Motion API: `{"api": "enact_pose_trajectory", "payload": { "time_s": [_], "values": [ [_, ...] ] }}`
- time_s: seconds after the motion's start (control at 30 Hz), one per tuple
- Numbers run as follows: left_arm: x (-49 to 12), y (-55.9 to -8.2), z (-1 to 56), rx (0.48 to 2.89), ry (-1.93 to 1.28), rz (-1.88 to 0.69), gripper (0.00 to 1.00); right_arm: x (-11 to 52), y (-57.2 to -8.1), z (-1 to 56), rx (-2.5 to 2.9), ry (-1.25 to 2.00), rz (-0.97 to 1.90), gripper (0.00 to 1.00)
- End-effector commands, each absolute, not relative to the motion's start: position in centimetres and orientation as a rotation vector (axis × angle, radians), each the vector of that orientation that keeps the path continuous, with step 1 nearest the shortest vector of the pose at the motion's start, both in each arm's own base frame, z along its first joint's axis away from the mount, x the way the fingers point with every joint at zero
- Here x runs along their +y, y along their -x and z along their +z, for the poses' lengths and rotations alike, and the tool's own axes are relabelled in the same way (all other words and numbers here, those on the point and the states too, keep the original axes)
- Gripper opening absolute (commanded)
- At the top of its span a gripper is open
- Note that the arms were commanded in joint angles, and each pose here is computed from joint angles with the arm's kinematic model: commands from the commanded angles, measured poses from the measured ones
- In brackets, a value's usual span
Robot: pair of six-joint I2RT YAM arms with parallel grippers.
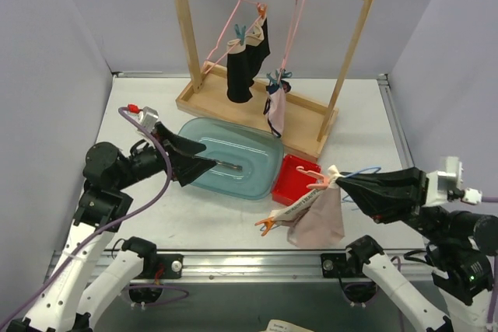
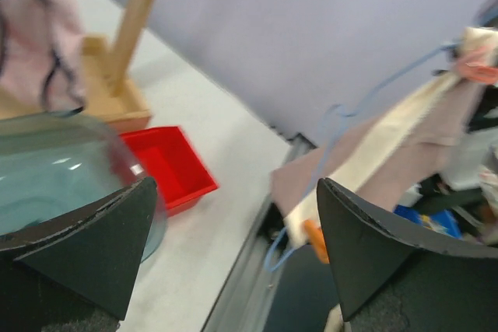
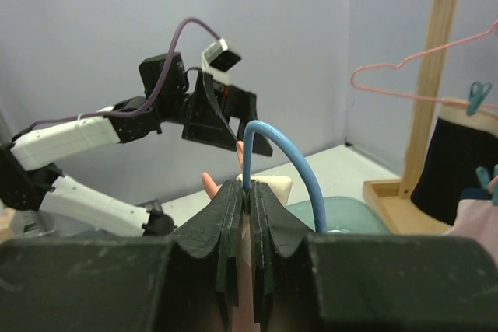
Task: Remove the underwear clipped to the hanger
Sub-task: Pick up the hanger from the clothesline, then adjust the hanger at the center of the board.
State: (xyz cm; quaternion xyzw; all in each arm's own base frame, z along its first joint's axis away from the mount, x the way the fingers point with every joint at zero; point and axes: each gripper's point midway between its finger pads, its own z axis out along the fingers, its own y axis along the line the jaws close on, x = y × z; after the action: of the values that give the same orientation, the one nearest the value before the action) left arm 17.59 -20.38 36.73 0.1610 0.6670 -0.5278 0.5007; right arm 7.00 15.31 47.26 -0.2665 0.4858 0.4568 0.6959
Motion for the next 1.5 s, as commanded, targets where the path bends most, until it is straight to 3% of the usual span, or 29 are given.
{"api": "enact_pose_trajectory", "payload": {
  "time_s": [0.0,0.17,0.4,0.87,0.97,1.07,1.1,1.13,1.17,1.2,1.3,1.33,1.4,1.43,1.47],
  "values": [
    [-22.4,-13.8,40.8,1.392,-0.644,-1.536,0.94,17.6,-7.4,47.0,1.092,0.667,1.141,0.00],
    [-24.7,-11.6,41.7,1.342,-0.849,-1.663,0.94,18.6,-9.1,47.3,1.087,0.620,1.199,0.00],
    [-29.1,-9.7,40.1,1.373,-1.063,-1.587,0.94,19.5,-11.3,48.5,1.052,0.526,1.281,0.00],
    [-33.9,-11.4,37.0,1.482,-1.056,-1.292,0.94,21.1,-14.5,47.6,1.043,0.399,1.427,0.00],
    [-34.2,-12.5,36.5,1.504,-1.012,-1.229,0.98,21.2,-14.7,47.4,1.026,0.382,1.453,0.00],
    [-34.2,-13.4,35.9,1.528,-1.000,-1.169,0.60,21.2,-14.7,47.7,1.013,0.384,1.464,0.00],
    [-34.1,-13.6,35.9,1.530,-0.999,-1.160,0.42,21.2,-14.7,47.8,1.013,0.386,1.459,0.00],
    [-34.0,-13.6,36.0,1.532,-0.997,-1.155,0.17,21.2,-14.6,48.0,1.010,0.389,1.454,0.00],
    [-33.8,-14.0,35.9,1.540,-0.979,-1.134,0.07,21.2,-14.8,47.9,1.024,0.385,1.448,0.00],
    [-33.6,-14.0,36.1,1.539,-0.966,-1.125,0.03,21.2,-14.9,47.9,1.030,0.385,1.440,0.00],
    [-32.9,-14.3,36.1,1.539,-0.941,-1.095,0.02,21.0,-15.0,48.0,1.032,0.380,1.422,0.00],
    [-32.6,-14.4,36.2,1.538,-0.932,-1.085,0.03,20.9,-15.0,48.2,1.027,0.378,1.404,0.17],
    [-31.6,-14.9,36.4,1.554,-0.893,-1.033,0.02,20.2,-16.5,48.2,1.088,0.300,1.326,0.59],
    [-31.1,-15.3,36.5,1.564,-0.871,-1.004,0.03,19.6,-17.9,46.4,1.190,0.260,1.228,0.98],
    [-29.9,-15.5,37.0,1.568,-0.832,-0.969,0.02,17.8,-19.8,46.4,1.215,0.134,1.118,1.00]
  ]
}}
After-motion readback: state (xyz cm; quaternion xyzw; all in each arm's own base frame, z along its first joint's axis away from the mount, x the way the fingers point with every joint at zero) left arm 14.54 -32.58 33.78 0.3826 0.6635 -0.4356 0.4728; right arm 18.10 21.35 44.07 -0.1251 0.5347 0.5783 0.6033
